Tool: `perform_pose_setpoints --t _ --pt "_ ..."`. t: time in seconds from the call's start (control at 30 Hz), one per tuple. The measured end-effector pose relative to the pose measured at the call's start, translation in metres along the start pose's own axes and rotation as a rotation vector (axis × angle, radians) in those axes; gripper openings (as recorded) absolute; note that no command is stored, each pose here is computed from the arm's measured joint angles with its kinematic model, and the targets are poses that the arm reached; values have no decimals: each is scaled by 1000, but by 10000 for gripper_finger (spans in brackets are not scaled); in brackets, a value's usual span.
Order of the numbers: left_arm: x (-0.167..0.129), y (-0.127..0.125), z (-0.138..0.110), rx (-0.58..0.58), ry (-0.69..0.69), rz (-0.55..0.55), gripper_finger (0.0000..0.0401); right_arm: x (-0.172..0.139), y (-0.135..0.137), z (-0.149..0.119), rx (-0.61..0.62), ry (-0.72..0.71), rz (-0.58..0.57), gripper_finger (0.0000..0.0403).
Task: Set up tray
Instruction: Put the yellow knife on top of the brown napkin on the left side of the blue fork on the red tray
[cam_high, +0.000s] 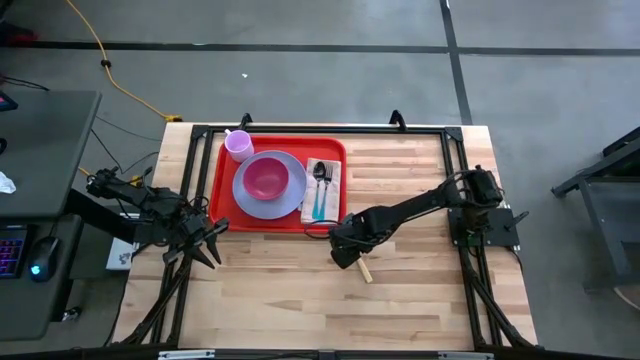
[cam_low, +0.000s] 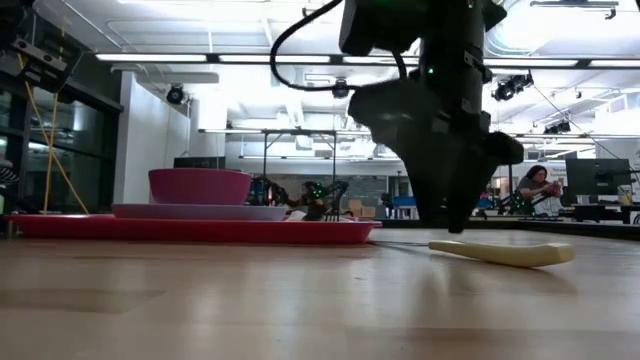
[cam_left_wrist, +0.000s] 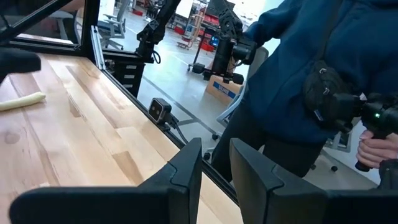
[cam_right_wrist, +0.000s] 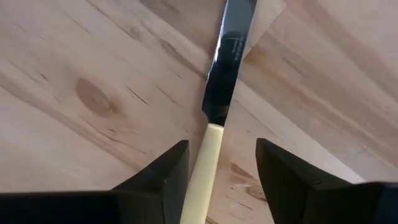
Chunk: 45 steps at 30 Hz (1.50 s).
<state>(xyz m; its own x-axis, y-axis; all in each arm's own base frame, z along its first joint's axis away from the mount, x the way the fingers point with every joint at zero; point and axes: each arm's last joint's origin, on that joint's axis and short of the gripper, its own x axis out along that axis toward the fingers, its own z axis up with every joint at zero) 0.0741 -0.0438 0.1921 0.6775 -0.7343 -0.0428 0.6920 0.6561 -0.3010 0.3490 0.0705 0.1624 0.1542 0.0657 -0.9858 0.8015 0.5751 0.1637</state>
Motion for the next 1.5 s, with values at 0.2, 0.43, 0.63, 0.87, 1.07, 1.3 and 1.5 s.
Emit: perform_pose_setpoints --t 0.2,0.43,0.63,0.87,1.07,1.3,1.5 --pt "0 0 0 1 0 0 115 11 0 0 -10 17 -19 156" --pt "0 0 0 1 -1 0 115 26 3 1 -35 47 -30 155" --pt "0 0 0 1 0 0 115 38 2 1 -48 64 -59 145" --pt "0 0 -1 -2 4 6 115 39 1 1 -49 43 -76 104" --pt "0 0 -1 -2 4 10 115 40 -2 1 -25 42 -106 63" --pt "0 0 -1 -3 5 10 115 39 -3 0 -15 63 -116 9" --pt "0 0 -1 -3 6 10 115 39 -7 1 47 104 -130 20"
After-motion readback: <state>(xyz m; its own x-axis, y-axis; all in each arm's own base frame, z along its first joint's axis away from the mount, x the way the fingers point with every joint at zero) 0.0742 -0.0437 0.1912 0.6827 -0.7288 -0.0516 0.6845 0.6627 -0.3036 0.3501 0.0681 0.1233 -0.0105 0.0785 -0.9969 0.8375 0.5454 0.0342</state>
